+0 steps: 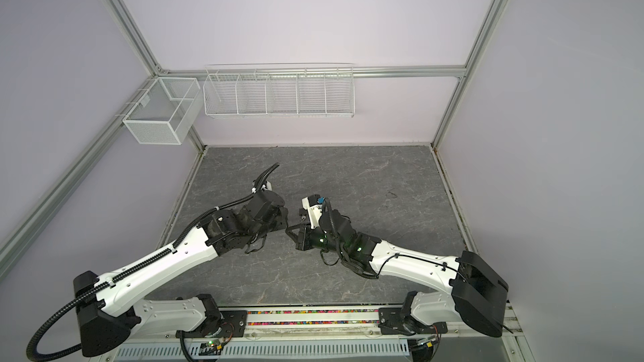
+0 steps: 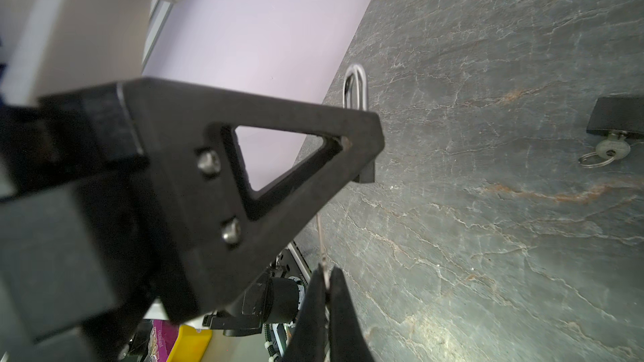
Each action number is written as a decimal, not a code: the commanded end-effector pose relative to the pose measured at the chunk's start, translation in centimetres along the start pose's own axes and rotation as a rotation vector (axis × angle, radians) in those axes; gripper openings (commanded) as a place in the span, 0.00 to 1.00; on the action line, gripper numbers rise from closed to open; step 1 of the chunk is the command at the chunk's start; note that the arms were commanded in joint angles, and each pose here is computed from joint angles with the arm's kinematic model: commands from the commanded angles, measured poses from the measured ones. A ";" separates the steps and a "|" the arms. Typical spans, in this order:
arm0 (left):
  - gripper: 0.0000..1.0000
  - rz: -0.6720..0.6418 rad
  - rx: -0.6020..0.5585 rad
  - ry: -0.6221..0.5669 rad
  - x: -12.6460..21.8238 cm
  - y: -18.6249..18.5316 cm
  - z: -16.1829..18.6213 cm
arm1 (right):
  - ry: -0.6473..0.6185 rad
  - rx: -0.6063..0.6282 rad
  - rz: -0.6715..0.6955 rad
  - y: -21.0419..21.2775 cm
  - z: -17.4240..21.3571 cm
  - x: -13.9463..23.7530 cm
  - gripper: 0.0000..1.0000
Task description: Unlock with the key
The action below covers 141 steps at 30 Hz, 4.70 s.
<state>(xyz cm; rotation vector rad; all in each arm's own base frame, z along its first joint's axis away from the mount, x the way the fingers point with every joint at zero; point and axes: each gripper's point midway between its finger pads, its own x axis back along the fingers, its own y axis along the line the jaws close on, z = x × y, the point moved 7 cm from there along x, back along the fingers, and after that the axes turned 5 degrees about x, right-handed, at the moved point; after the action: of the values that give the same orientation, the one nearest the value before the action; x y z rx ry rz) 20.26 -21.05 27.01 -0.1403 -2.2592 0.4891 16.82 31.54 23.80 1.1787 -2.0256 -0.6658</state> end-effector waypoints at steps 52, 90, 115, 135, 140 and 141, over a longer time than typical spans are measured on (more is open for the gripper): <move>0.00 0.049 0.246 -0.126 1.6 1.8 -1.2 | -0.124 0.015 0.005 1.2 -0.5 -2.4 0.06; 0.00 0.114 0.322 -0.066 1.2 1.7 -0.1 | -0.170 0.047 0.043 1.3 -1.4 -3.4 0.06; 0.00 0.144 0.254 0.077 1.3 0.7 1.6 | -0.220 0.142 0.101 3.0 -4.5 -2.7 0.06; 0.00 0.121 0.259 -0.105 2.7 2.0 -2.1 | -0.115 0.110 0.081 1.8 -2.0 -2.9 0.17; 0.00 0.152 0.276 -0.097 3.0 2.0 -2.0 | -0.113 0.109 0.102 1.6 -2.2 -3.2 0.15; 0.00 0.151 0.275 -0.098 3.0 2.0 -2.0 | -0.104 0.107 0.112 1.6 -2.2 -3.3 0.14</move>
<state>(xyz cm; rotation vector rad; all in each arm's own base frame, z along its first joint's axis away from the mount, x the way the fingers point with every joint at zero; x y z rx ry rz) 19.58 -18.06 27.82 -0.1178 -2.2382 0.8356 18.55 34.73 25.09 1.1104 -2.2290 -0.5601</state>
